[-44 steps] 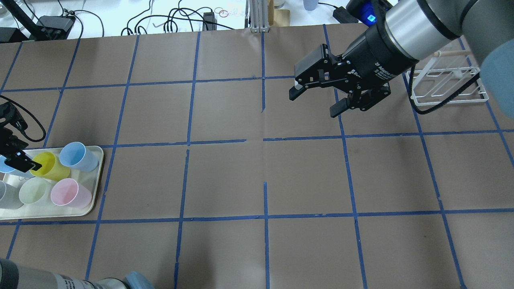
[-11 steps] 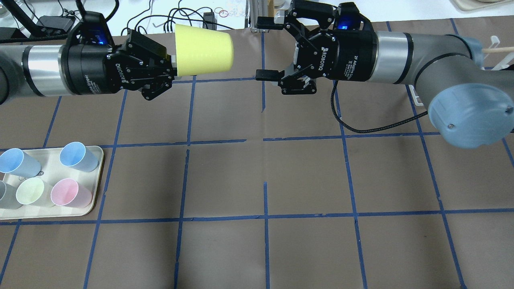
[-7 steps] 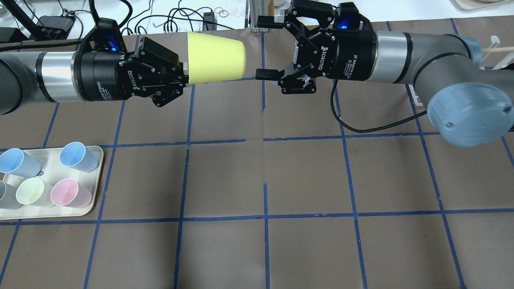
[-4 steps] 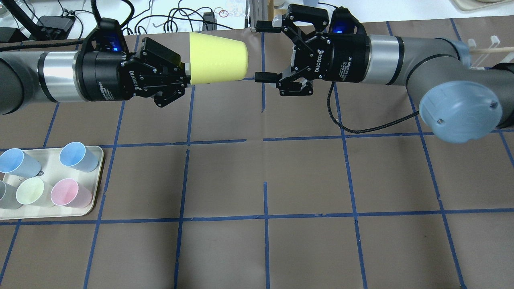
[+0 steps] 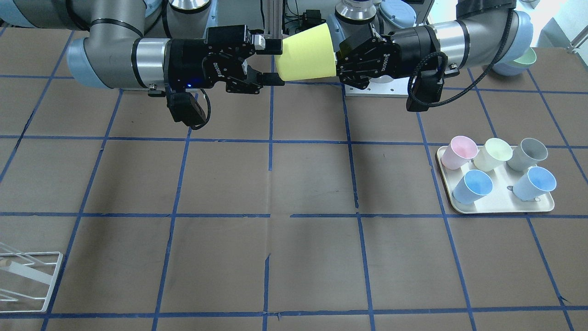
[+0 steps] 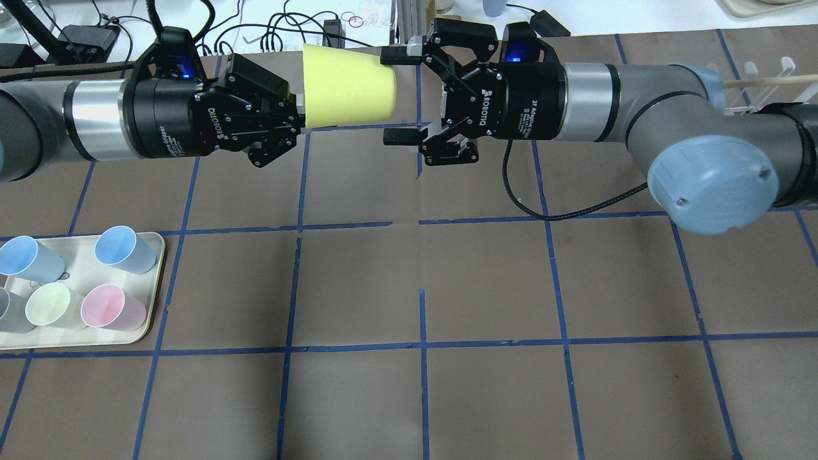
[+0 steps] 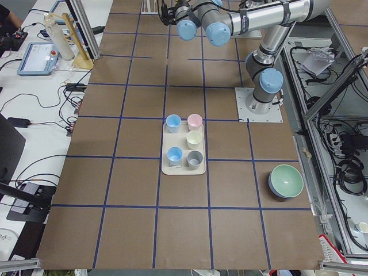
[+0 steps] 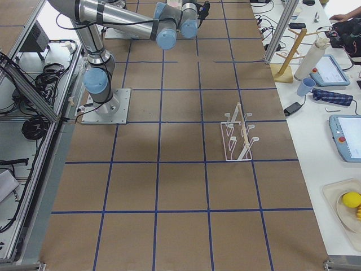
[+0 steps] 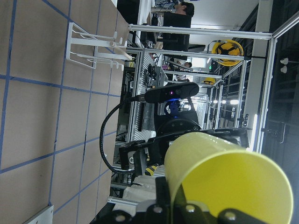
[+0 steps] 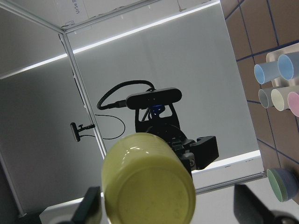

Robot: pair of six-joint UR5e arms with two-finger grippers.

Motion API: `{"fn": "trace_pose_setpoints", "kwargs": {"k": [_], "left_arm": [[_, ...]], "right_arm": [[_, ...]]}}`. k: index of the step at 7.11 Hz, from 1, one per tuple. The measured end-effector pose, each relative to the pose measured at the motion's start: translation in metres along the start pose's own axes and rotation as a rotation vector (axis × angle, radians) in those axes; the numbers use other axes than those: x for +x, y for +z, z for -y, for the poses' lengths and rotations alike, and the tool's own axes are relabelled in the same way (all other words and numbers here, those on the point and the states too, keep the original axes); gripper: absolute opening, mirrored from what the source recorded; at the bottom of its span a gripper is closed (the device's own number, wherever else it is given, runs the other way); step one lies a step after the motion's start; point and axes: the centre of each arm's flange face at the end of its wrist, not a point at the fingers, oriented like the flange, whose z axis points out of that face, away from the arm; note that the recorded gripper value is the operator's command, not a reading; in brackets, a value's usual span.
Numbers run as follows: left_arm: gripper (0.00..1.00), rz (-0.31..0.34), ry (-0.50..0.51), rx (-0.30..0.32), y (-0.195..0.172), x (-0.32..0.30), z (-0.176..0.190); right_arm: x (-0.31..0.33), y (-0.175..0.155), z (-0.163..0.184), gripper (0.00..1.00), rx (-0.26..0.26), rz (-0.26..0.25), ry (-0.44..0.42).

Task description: Transfer IKEA cup to right arm and place on rack

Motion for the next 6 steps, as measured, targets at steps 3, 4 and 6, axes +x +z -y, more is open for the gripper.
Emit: {"fn": "trace_pose_setpoints", "kwargs": {"k": [3, 4, 6], "left_arm": [[0.00, -0.003, -0.005, 0.000, 0.0008, -0.0016, 0.0013], [0.00, -0.002, -0.004, 0.000, 0.0009, -0.0019, 0.0015], [0.00, -0.002, -0.005, -0.002, 0.0009, -0.0028, 0.0021]], "right_arm": [[-0.0160, 0.0024, 0.0009, 0.98, -0.005, -0.002, 0.027], [-0.0164, 0.0025, 0.0019, 0.93, -0.005, -0.003, 0.031], [-0.0151, 0.0024, 0.0033, 0.65, -0.005, -0.005, 0.039]]}}
